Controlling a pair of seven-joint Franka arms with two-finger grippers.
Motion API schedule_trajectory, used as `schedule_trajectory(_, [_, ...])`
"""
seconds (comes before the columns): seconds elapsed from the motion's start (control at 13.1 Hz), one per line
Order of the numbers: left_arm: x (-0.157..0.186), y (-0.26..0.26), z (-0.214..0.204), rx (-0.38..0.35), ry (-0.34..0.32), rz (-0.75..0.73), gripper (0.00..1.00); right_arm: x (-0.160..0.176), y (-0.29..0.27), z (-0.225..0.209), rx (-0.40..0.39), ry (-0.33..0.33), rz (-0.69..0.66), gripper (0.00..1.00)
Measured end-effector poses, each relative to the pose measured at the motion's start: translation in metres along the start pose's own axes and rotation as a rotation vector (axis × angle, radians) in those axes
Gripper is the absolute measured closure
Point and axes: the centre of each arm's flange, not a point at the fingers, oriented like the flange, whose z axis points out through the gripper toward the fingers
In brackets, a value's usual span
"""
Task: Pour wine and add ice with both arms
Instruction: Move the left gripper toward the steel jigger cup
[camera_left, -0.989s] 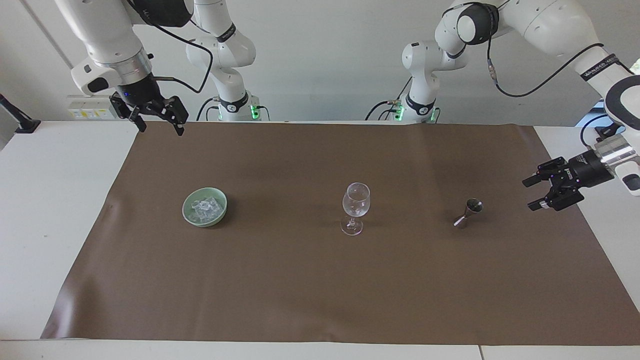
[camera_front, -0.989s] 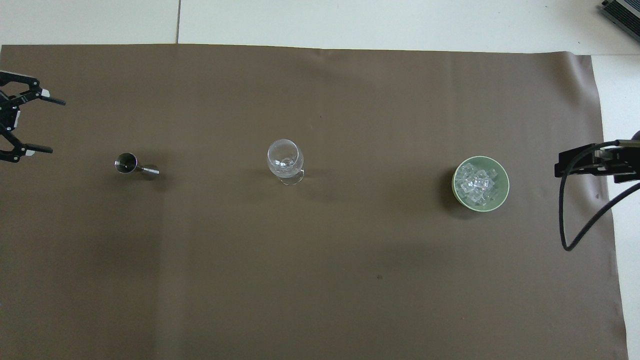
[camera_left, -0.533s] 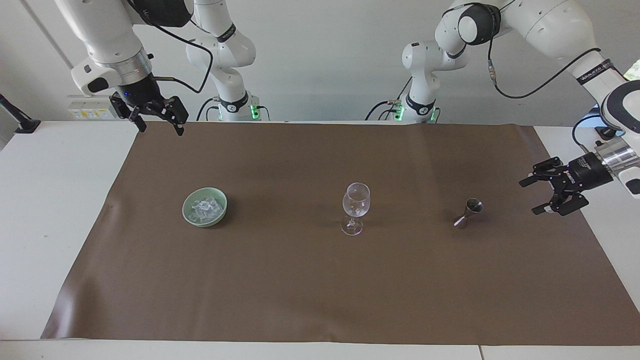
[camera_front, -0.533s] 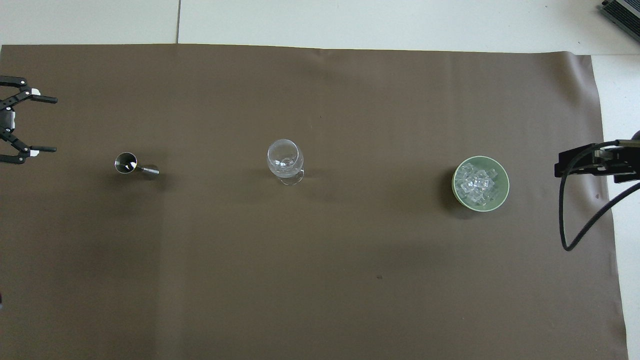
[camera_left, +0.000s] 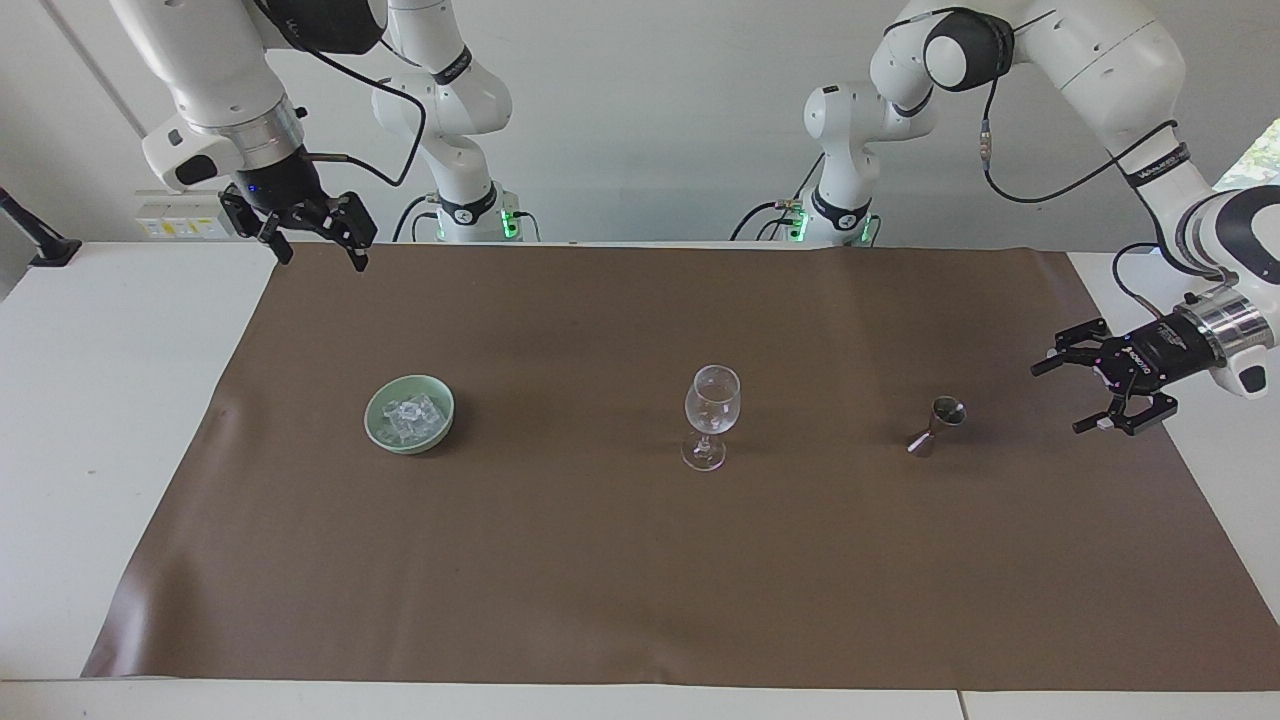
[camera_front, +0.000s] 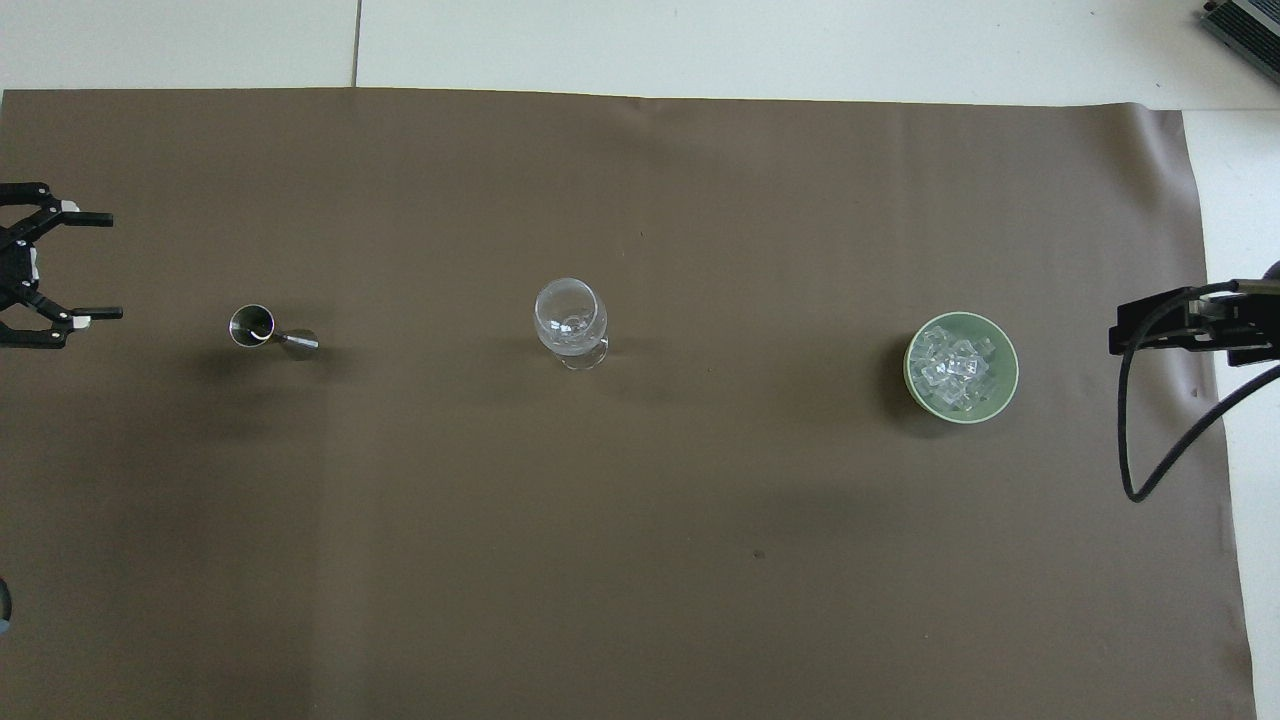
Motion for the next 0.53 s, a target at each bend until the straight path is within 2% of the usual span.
schedule_trajectory(0.23, [0.057,-0.021,0.004,-0.021,-0.102,-0.128,0.00,0.000,0.000,0.000,0.000,0.000,0.000,0.00])
schedule_trajectory(0.53, [0.107,-0.030,0.022,-0.015,-0.134,-0.170,0.00,0.000,0.000,0.000,0.000,0.000,0.000,0.00])
